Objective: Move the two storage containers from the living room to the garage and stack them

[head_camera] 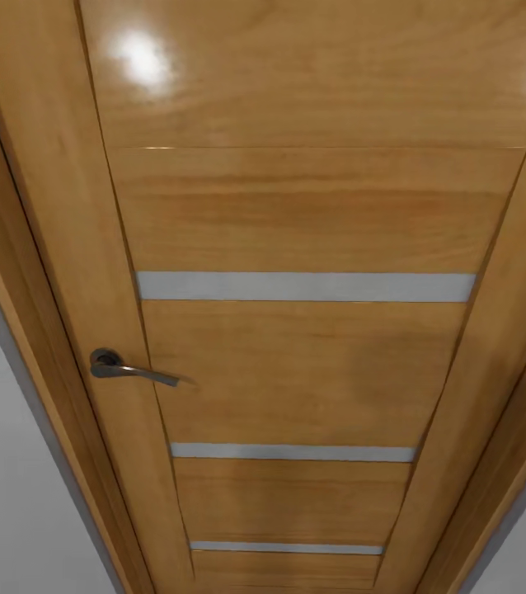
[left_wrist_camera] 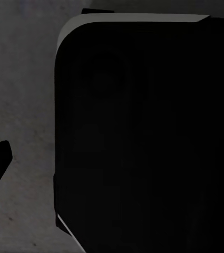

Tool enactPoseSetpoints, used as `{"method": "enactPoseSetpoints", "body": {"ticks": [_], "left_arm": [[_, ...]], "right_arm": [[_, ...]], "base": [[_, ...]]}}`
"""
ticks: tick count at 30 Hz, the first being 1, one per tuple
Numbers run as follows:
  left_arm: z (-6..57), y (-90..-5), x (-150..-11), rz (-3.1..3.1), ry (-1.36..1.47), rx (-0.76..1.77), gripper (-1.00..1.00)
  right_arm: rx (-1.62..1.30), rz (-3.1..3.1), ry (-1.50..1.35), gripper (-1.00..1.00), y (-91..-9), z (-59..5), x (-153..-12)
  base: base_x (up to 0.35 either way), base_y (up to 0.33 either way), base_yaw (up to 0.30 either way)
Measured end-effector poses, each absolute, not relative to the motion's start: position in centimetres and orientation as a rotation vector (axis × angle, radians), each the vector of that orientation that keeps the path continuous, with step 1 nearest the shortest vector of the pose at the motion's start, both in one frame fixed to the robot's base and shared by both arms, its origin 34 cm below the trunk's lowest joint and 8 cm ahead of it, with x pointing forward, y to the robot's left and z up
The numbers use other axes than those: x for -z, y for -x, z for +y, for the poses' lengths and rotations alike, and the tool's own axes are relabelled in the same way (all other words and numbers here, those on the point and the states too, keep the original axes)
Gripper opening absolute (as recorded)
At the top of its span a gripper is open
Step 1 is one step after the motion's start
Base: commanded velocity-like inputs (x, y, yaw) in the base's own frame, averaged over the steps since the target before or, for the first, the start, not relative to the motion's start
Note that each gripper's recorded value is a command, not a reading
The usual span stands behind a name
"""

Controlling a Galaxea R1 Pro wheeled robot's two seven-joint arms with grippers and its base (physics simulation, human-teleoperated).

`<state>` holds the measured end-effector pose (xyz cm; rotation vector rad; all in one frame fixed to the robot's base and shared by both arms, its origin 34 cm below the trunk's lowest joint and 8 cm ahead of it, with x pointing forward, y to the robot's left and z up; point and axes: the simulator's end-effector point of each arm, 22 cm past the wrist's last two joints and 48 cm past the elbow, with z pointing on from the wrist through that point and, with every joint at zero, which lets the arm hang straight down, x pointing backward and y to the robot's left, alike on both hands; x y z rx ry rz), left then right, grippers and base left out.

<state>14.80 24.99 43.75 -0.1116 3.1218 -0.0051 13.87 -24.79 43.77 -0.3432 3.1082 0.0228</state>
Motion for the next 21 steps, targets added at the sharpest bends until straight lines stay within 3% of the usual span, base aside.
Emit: {"method": "enactPoseSetpoints", "body": {"ticks": [21], "left_arm": [[25.14, -14.80, -43.75, 3.122, 0.115, 0.001, 1.00]], "right_arm": [[-0.023, 3.109, 0.345, 1.00, -13.85, -24.79, -43.77]], "base": [[0.000, 0.000, 0.000]]}}
